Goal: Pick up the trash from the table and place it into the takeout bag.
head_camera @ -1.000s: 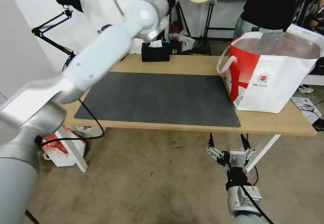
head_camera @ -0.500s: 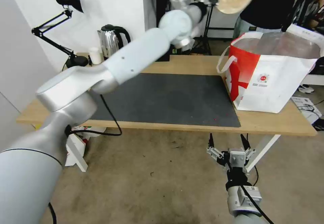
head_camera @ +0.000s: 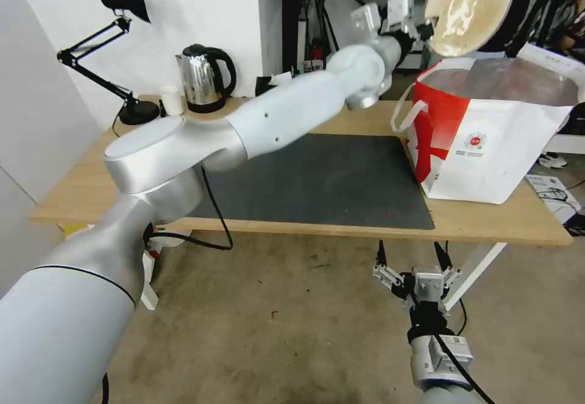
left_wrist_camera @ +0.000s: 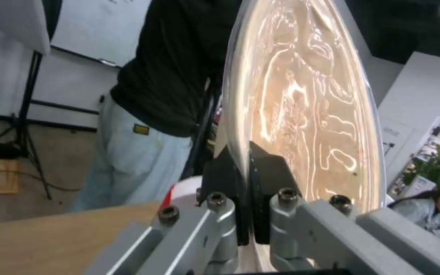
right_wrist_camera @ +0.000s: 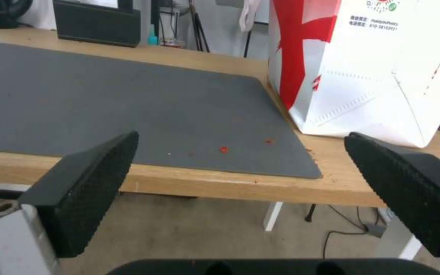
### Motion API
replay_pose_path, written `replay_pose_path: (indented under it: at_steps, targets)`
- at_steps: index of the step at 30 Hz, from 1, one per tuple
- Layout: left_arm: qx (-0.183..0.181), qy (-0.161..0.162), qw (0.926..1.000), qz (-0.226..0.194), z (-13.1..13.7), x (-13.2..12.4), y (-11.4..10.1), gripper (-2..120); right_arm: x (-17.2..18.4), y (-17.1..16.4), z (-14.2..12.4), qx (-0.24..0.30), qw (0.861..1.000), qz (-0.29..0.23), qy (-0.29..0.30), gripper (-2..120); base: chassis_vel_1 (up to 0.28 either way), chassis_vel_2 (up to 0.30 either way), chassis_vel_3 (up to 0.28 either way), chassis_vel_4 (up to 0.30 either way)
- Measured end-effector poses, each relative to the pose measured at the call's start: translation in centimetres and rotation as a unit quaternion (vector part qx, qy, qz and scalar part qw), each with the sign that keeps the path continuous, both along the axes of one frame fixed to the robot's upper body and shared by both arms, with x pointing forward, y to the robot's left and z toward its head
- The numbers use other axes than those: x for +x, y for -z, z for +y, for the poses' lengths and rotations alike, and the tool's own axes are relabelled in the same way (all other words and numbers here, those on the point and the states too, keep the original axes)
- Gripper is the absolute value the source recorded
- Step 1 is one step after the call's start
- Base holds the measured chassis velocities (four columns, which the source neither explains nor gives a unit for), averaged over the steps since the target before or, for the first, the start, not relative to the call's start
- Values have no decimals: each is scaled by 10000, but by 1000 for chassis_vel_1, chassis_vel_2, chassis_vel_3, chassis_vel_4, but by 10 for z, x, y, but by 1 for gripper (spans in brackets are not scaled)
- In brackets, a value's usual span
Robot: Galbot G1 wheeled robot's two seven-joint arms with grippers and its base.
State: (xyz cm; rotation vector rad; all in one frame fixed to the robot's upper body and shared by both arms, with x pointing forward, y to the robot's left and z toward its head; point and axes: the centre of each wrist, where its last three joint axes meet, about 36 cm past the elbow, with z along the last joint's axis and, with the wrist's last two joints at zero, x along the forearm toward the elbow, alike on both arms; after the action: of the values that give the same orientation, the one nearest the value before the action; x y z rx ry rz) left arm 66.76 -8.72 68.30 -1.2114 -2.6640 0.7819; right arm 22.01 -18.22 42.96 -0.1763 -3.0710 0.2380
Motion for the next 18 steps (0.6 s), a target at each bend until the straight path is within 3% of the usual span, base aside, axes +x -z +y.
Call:
replay_pose_path:
  at_steps: [6, 18]
  targets:
    - [88, 169, 9998, 10, -1, 0, 16, 0, 0, 0, 0, 0, 10000, 0, 0, 100, 0, 0, 0, 0]
    - [168, 214, 9996, 123, 1, 1, 34, 0, 0, 0, 0, 0, 10000, -1, 0, 100, 0, 0, 0, 0]
